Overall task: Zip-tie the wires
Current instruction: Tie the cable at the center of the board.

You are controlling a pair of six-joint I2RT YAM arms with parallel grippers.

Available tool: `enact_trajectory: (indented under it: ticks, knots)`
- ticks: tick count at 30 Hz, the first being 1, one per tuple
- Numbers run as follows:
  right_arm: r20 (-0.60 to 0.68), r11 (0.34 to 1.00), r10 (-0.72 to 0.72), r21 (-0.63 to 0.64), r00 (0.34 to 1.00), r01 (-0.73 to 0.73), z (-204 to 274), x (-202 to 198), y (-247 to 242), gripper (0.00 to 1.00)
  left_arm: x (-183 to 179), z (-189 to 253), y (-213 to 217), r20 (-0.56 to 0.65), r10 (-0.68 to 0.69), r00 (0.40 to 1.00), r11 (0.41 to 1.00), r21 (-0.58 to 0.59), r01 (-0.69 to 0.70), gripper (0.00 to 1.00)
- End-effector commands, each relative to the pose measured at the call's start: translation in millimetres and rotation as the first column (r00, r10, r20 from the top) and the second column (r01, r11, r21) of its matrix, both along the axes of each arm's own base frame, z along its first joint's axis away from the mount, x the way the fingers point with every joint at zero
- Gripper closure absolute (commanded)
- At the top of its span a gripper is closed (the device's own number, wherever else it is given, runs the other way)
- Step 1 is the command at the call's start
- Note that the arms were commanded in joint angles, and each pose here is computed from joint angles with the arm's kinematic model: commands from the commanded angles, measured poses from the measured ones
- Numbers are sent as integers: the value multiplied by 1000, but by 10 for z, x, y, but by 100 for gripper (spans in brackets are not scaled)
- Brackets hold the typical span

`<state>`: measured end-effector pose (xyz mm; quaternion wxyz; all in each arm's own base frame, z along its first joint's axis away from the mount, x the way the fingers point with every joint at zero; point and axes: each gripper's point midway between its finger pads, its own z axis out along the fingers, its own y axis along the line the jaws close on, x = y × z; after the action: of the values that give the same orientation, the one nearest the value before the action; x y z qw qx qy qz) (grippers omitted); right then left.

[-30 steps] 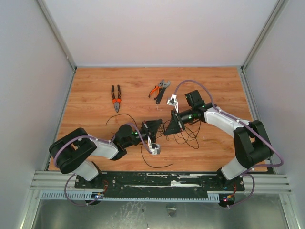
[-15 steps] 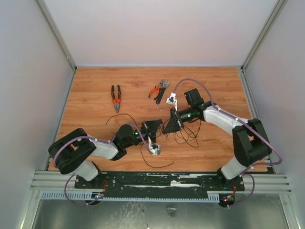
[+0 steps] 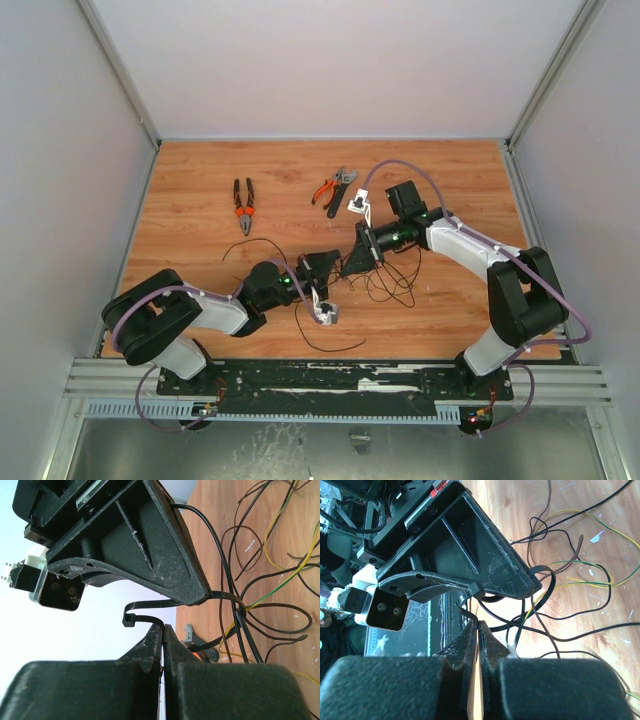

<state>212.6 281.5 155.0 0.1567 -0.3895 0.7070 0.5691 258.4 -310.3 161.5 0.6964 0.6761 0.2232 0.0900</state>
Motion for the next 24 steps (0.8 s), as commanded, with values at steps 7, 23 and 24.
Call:
enact_trajectory:
  ticks: [7, 23, 24]
  knots:
    - [21, 1000, 0, 1, 1000, 0, -51, -11, -35, 100, -51, 62, -81, -15, -27, 1000, 999, -22, 26, 100]
    - [61, 999, -40, -15, 997, 41, -243, -58, -79, 100, -71, -141, -64, -100, -32, 994, 999, -42, 28, 100]
    - [64, 999, -39, -13, 997, 40, -239, -57, -77, 100, -72, -156, -51, -102, -29, 994, 999, -42, 25, 100]
